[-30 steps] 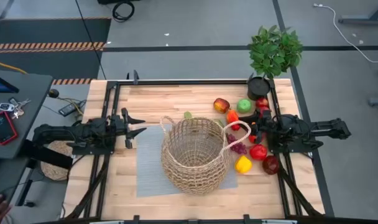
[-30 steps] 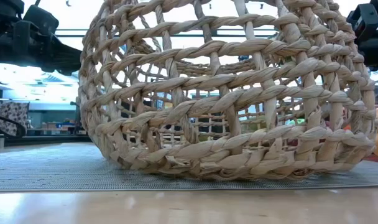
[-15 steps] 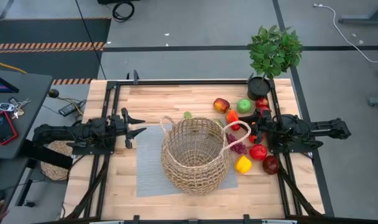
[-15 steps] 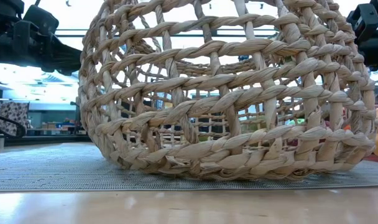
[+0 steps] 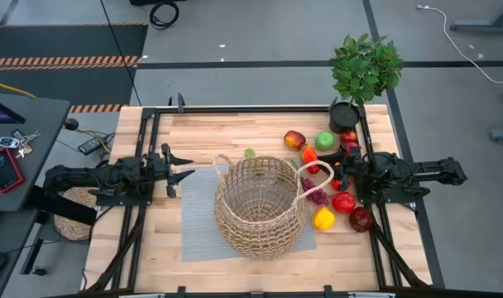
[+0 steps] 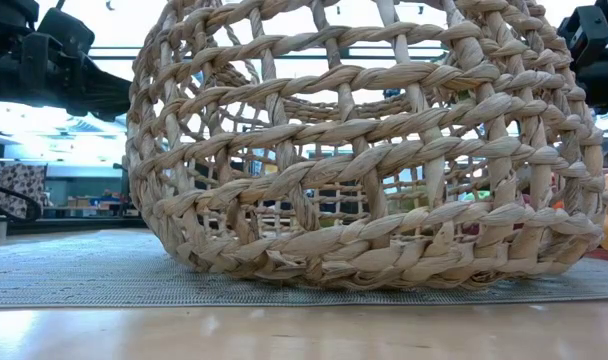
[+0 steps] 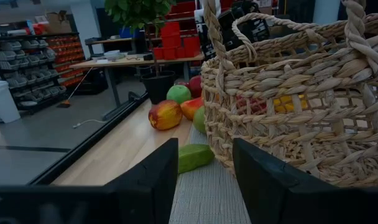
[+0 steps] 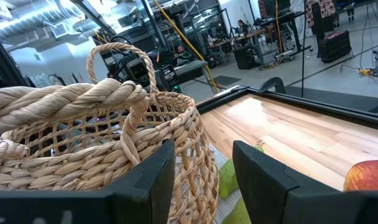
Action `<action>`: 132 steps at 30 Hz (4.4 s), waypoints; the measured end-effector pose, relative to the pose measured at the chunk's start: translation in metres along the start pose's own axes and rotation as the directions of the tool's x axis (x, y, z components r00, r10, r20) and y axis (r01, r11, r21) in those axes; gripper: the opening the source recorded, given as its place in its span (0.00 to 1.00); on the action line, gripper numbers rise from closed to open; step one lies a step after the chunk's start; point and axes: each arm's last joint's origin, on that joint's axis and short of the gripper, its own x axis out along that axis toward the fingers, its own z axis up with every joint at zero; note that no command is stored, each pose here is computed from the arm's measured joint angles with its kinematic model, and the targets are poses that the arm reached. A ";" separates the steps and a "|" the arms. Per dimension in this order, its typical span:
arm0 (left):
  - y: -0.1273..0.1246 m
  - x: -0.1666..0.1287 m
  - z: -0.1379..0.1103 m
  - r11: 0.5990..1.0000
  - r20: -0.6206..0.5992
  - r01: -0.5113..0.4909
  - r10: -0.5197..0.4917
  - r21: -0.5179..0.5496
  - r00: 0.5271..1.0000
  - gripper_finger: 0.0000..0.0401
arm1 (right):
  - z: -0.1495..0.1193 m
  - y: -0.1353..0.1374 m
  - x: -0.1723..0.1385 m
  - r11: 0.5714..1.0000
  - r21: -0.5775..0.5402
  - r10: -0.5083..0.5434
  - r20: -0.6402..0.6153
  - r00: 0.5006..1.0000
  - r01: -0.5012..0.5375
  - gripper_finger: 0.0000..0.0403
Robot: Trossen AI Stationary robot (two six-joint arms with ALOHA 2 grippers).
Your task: Build produce basket
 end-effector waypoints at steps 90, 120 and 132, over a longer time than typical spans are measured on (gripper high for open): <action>0.001 0.000 0.000 0.999 0.001 -0.052 0.052 -0.011 0.999 0.40 | 0.000 0.000 0.000 1.000 0.000 0.000 0.000 1.000 0.000 0.42; 0.002 0.000 0.000 0.999 0.001 -0.053 0.053 -0.012 0.999 0.40 | 0.000 0.000 0.000 1.000 0.000 0.000 0.000 1.000 0.000 0.42; 0.002 0.000 0.000 0.999 0.002 -0.053 0.053 -0.011 0.999 0.40 | 0.000 0.000 0.000 1.000 0.000 0.000 0.000 1.000 0.000 0.42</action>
